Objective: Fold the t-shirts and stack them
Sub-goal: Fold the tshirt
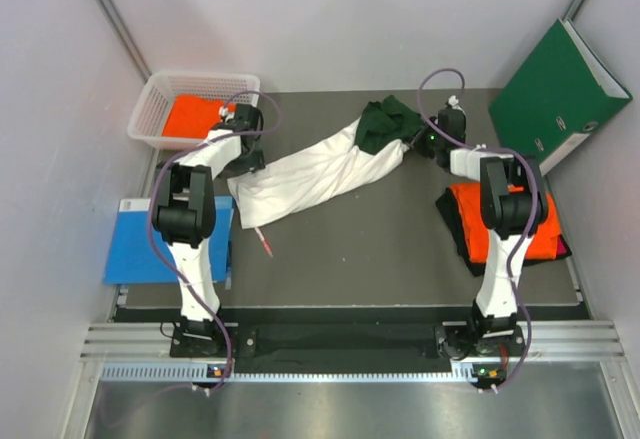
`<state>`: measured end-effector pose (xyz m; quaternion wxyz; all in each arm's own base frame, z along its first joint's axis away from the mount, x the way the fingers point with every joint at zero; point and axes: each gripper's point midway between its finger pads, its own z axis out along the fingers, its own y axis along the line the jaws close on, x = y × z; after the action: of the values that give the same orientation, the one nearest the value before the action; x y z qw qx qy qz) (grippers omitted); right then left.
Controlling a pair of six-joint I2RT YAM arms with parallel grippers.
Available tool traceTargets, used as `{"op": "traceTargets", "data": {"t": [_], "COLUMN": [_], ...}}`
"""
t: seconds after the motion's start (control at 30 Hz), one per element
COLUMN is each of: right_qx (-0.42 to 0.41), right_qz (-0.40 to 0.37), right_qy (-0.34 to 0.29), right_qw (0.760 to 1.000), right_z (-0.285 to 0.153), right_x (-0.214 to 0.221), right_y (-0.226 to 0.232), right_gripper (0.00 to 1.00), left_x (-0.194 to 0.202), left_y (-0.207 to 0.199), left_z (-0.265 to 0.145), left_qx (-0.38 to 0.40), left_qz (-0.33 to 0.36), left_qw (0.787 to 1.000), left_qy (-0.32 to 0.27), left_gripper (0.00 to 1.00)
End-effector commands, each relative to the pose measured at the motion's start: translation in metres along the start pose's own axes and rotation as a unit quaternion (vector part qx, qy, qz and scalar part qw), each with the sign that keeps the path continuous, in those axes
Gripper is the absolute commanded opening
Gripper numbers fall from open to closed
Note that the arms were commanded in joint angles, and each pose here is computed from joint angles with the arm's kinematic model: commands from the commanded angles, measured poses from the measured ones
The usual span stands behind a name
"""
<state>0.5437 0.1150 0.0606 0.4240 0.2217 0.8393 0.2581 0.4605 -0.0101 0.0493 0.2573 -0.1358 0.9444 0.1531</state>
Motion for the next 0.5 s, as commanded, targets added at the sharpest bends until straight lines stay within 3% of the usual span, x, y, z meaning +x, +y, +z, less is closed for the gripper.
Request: {"op": "traceTargets", "data": {"t": [0.0, 0.23, 0.3, 0.37, 0.4, 0.43, 0.47], "right_qx": [0.005, 0.009, 0.007, -0.005, -0.003, -0.019, -0.01], "right_qz": [-0.022, -0.054, -0.048, -0.051, -0.053, -0.067, -0.068], "right_qy": [-0.026, -0.04, -0.045, -0.045, -0.035, -0.044, -0.025], "right_qw": [0.999, 0.998, 0.998, 0.998, 0.998, 0.997, 0.997], "right_z": [0.021, 0.061, 0.059, 0.049, 0.044, 0.027, 0.021], "right_x": [-0.041, -0.085, -0.101, -0.109, -0.102, -0.109, -0.087], "right_y": [-0.002, -0.012, -0.005, 0.006, 0.004, 0.022, 0.013], "right_gripper": [0.17, 0.24, 0.36, 0.56, 0.63, 0.78, 0.85], "left_x": [-0.026, -0.028, -0.026, -0.022, -0.021, -0.019, -0.016], "left_y": [0.012, 0.012, 0.01, 0.008, 0.008, 0.007, 0.006], "left_z": [-0.039, -0.064, -0.074, -0.082, -0.085, -0.088, -0.093], "left_qx": [0.006, 0.035, 0.047, 0.053, 0.056, 0.059, 0.066], "left_qz": [-0.018, -0.026, -0.026, -0.025, -0.027, -0.028, -0.028], "left_qw": [0.999, 0.998, 0.997, 0.997, 0.996, 0.996, 0.996], "left_qy": [-0.045, -0.051, -0.055, -0.058, -0.06, -0.06, -0.062], "left_gripper": [0.99, 0.99, 0.99, 0.99, 0.99, 0.99, 0.99]}}
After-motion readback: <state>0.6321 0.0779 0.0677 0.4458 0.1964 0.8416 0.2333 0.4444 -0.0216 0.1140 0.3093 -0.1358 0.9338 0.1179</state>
